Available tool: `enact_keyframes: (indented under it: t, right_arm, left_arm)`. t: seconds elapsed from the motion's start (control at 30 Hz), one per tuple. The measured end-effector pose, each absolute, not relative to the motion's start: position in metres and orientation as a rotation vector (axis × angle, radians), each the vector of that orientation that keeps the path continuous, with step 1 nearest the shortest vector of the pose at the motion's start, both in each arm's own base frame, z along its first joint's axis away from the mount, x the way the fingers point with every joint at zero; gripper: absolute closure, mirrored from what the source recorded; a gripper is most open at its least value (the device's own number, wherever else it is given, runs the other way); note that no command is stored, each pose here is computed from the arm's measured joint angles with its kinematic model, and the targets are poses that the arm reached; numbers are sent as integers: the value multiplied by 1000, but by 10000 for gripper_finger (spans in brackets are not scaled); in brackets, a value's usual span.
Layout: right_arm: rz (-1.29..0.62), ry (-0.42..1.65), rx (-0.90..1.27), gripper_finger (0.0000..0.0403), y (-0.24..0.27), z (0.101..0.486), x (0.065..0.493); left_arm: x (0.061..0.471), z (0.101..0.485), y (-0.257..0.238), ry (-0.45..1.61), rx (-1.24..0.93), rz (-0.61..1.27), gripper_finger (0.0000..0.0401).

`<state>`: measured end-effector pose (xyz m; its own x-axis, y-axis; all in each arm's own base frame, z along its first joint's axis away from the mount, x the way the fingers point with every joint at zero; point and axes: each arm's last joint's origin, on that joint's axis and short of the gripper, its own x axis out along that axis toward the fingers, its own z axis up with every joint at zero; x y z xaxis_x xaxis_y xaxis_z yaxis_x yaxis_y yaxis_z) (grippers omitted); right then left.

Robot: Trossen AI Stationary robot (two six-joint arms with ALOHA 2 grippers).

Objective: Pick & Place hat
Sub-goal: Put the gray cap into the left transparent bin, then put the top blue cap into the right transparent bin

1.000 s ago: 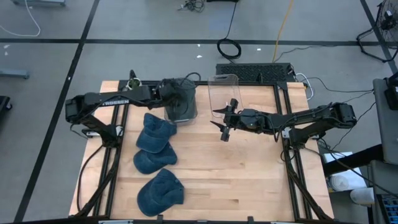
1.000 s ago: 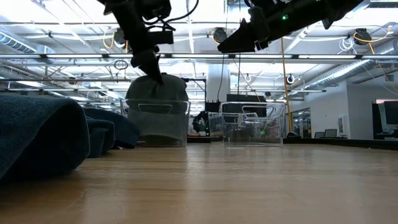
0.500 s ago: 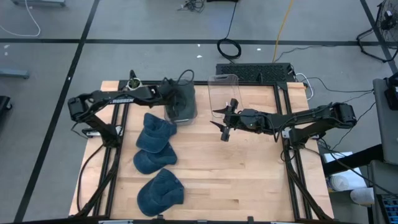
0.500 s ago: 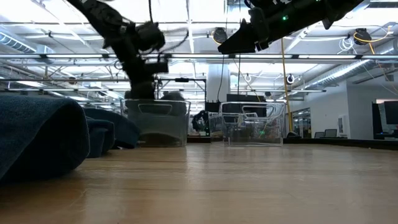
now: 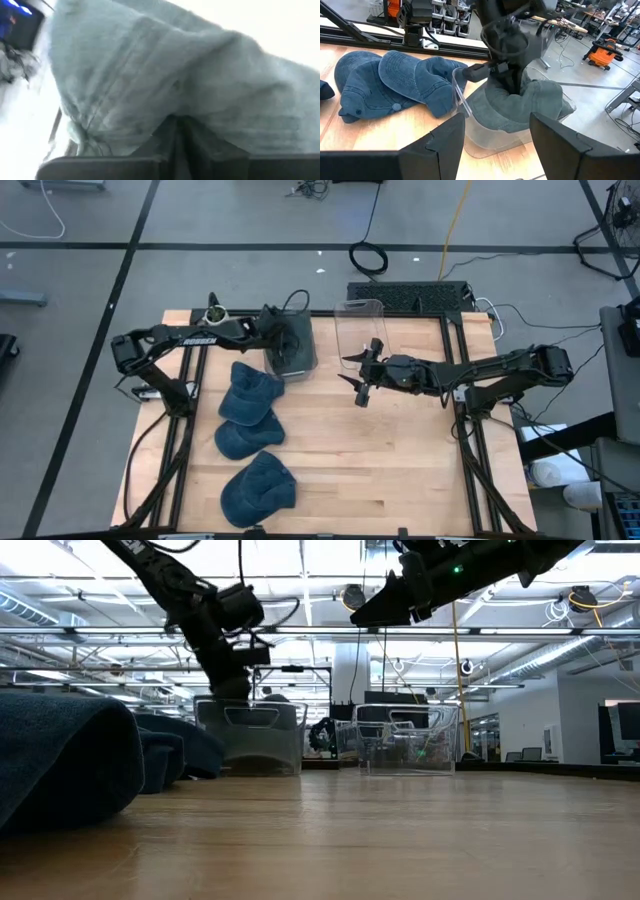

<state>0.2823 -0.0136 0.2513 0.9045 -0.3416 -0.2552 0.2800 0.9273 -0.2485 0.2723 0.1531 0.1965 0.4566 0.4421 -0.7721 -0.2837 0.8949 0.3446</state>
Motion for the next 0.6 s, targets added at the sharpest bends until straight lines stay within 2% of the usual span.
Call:
enact_keyframes:
  t: [0.23, 0.6]
  right_arm:
    - [-331, 301, -208, 193, -15, 251, 282]
    - [-340, 295, -207, 193, -17, 252, 282]
  left_arm:
    - [267, 234, 138, 855, 225, 468, 335]
    - [251, 283, 119, 631, 272, 486, 349]
